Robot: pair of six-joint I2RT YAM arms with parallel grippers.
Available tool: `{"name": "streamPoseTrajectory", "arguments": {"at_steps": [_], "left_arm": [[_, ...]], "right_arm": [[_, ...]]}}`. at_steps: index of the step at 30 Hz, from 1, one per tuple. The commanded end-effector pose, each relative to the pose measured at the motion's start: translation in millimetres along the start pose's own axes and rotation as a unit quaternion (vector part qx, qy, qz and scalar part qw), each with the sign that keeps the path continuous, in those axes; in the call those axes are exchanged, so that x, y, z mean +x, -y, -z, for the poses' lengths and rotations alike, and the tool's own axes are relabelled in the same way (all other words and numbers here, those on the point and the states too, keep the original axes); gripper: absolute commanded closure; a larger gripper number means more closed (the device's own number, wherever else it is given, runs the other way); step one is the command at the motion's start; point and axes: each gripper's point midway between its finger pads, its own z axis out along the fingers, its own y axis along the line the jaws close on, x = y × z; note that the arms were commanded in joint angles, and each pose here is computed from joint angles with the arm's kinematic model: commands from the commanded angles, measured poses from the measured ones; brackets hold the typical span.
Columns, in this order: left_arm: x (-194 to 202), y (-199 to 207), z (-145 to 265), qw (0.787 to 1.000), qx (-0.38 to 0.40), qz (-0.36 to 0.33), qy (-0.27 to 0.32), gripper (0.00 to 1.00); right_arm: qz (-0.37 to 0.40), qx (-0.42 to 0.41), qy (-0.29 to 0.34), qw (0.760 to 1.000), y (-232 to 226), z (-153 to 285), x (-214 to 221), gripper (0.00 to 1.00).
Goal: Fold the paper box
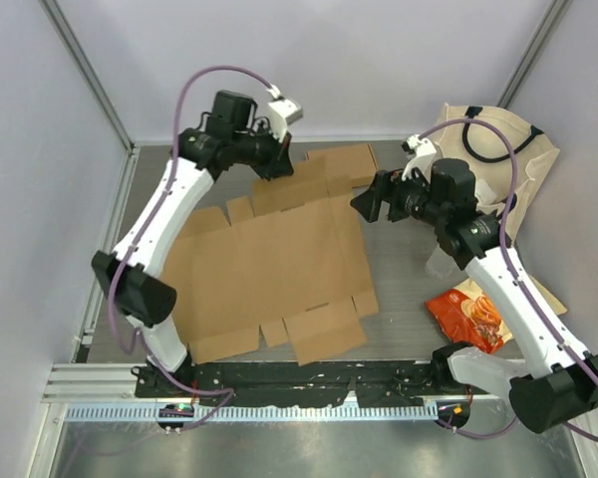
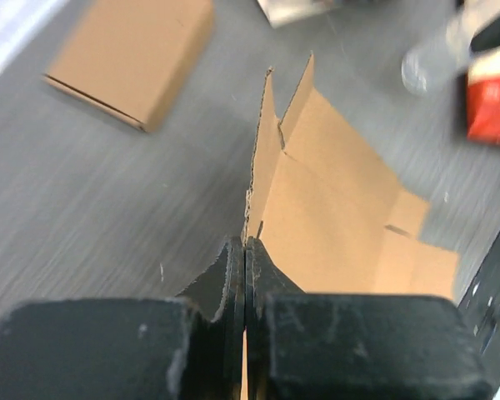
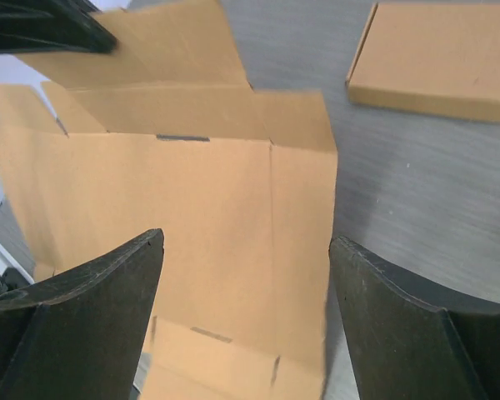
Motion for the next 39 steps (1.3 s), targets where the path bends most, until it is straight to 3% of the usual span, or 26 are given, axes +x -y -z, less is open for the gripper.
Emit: {"name": "streamPoseTrajectory", "arguments": {"at_steps": [1, 9, 13, 16, 19, 20, 21, 23, 25, 26, 28, 30, 32, 36, 39], "left_arm": [[-58, -5, 61, 0.986, -0.091, 0.081, 0.114, 1.0], [-86, 30, 134, 0.972, -0.051, 0.049, 0.225, 1.0], [-85, 40, 154, 0.969, -0.03, 0.044, 0.243, 1.0], [-85, 43, 166, 0.965, -0.021, 0.048, 0.258, 1.0], [-95, 45, 179, 0.957, -0.003, 0.043, 0.288, 1.0], [-96, 42, 184, 0.955, -0.005, 0.049, 0.293, 1.0], [-97, 44, 187, 0.953, 0.002, 0.051, 0.298, 1.0], [-109, 46, 200, 0.942, 0.017, 0.06, 0.33, 1.0], [-119, 42, 207, 0.927, 0.022, 0.068, 0.369, 1.0], [-122, 40, 214, 0.917, 0.024, 0.112, 0.383, 1.0], [-116, 16, 211, 0.9, -0.022, 0.192, 0.39, 0.74], [-105, -1, 213, 0.895, -0.08, 0.219, 0.381, 0.44], [-92, -23, 224, 0.879, -0.163, 0.24, 0.379, 0.33], [-110, -2, 264, 0.87, -0.182, 0.179, 0.423, 0.29], [-126, 14, 270, 0.867, -0.149, 0.156, 0.449, 0.31]], "right_arm": [[-0.001, 0.005, 0.021, 1.0, 2, -1, -3, 0.15], [0.069, -0.056, 0.027, 0.996, 3, -10, 7, 0.19], [0.099, -0.11, 0.035, 0.988, -2, -17, -5, 0.23], [0.106, -0.189, 0.036, 0.976, -20, -19, -15, 0.24], [0.102, -0.239, 0.043, 0.965, -34, -26, -30, 0.32], [0.103, -0.245, 0.049, 0.963, -36, -27, -35, 0.36], [0.097, -0.251, 0.055, 0.962, -39, -28, -45, 0.47], [0.087, -0.27, 0.064, 0.957, -47, -29, -59, 0.6], [0.061, -0.313, 0.072, 0.945, -64, -23, -81, 0.94], [0.046, -0.312, 0.074, 0.946, -66, -24, -88, 0.99], [0.028, -0.29, 0.075, 0.954, -66, -22, -110, 0.99], [0.011, -0.276, 0.044, 0.96, -69, -16, -120, 0.99], [0.022, -0.257, 0.001, 0.966, -53, -36, -111, 0.99], [0.021, -0.211, -0.106, 0.971, -32, -47, -84, 0.99], [0.039, -0.202, -0.125, 0.971, -20, -55, -69, 0.99]]}}
